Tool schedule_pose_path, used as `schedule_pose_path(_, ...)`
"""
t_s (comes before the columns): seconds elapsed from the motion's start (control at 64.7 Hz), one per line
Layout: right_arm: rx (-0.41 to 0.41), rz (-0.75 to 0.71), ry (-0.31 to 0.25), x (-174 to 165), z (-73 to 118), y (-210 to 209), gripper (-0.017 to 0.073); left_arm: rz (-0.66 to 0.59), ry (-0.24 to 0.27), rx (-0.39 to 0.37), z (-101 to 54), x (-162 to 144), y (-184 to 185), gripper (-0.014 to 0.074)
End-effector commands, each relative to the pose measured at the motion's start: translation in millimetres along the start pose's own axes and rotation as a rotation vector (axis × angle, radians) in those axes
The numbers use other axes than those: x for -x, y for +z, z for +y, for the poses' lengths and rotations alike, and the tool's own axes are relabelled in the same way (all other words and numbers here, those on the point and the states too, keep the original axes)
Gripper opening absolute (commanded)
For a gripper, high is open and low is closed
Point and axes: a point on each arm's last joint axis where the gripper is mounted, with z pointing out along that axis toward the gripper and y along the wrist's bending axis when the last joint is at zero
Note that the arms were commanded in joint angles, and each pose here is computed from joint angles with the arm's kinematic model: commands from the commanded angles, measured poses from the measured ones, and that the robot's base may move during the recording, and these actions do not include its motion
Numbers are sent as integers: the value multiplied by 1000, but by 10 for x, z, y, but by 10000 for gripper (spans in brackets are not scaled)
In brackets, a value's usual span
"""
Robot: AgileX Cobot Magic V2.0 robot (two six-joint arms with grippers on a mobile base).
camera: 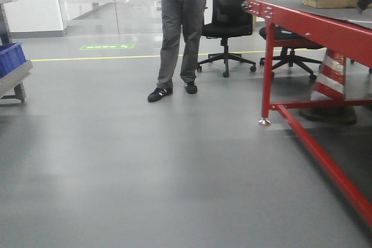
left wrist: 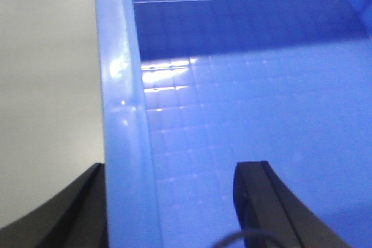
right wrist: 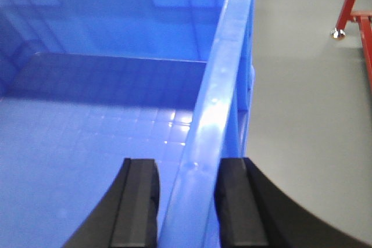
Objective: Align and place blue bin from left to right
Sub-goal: 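Turn and drive toward the other bin rack, keeping the bin held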
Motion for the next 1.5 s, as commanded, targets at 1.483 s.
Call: schedule_pose_path(1.483,-17,-131,12,131,-35,-69,-69,-448,9,-182,-212,366,-324,-111)
